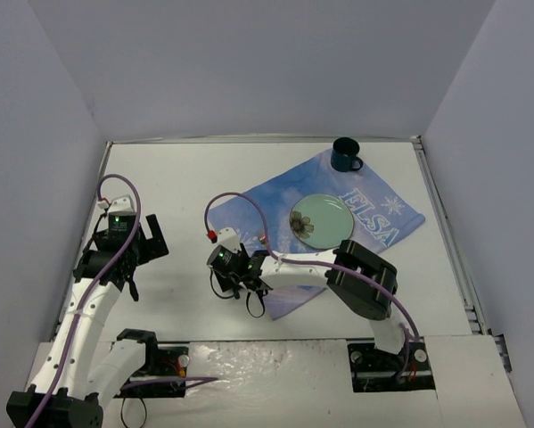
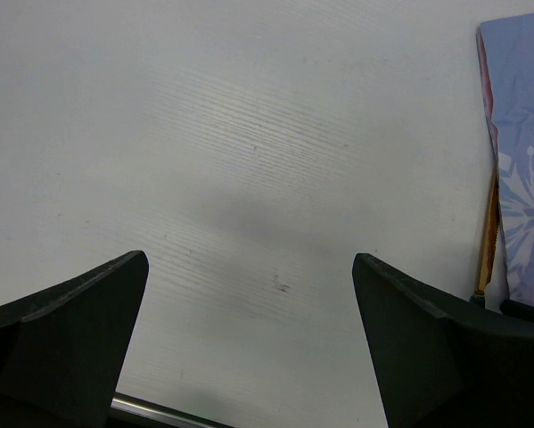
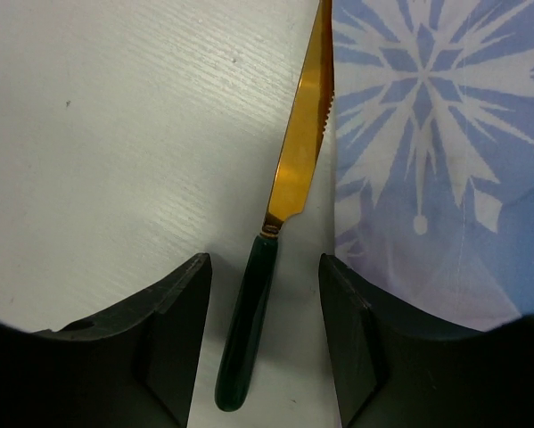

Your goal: Set the dinner table for one person

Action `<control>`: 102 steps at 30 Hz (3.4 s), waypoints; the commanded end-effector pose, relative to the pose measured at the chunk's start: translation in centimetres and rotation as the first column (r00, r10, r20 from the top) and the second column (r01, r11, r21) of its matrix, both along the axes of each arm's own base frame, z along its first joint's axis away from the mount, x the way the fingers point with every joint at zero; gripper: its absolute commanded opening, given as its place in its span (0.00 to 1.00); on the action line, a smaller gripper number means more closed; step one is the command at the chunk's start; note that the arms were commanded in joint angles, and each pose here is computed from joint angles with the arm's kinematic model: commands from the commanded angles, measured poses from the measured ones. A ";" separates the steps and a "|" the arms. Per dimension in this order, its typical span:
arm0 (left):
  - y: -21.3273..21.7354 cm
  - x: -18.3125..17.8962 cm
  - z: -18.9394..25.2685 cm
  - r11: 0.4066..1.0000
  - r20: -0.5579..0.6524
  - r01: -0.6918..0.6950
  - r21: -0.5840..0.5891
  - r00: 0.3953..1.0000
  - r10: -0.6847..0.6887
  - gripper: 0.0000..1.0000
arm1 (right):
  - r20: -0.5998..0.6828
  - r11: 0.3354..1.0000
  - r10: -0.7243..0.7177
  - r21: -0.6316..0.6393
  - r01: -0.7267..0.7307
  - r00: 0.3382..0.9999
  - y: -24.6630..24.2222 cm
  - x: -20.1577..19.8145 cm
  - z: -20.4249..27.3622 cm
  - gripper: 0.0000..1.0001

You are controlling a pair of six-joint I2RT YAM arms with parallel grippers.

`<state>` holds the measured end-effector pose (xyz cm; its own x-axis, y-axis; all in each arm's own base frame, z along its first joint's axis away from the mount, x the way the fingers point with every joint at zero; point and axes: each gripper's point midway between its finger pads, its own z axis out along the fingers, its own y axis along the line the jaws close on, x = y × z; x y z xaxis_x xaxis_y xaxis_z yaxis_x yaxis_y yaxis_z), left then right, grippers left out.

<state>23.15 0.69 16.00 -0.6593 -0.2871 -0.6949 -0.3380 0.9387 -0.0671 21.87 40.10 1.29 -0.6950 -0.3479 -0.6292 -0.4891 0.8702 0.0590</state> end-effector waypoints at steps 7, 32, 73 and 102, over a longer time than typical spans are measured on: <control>0.1 1.5 1.6 1.000 0.059 0.006 0.006 0.998 -0.007 0.97 | 0.035 1.000 -0.016 0.018 0.015 0.999 1.5 -0.3 0.4 0.38; 0.3 1.4 1.6 1.000 0.060 -0.003 0.012 0.998 0.002 0.97 | 0.216 0.985 0.154 0.044 -0.167 0.964 0.6 1.5 9.9 0.00; 0.0 1.5 1.7 1.000 0.061 0.014 -0.006 0.998 -0.013 0.97 | 0.225 0.924 0.041 -0.379 0.048 0.974 -43.1 22.4 5.9 0.00; 0.8 1.4 1.1 1.000 0.029 -0.017 0.007 0.999 0.017 0.97 | 0.178 0.936 0.019 -0.348 0.045 0.984 -44.7 23.7 0.9 0.02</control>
<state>23.27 1.10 15.27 -0.6819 -0.2942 -0.6696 -0.3465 0.9362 -0.0584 44.54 -4.04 1.57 -0.6193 -0.5603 -0.5501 -0.4687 0.8258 -0.3135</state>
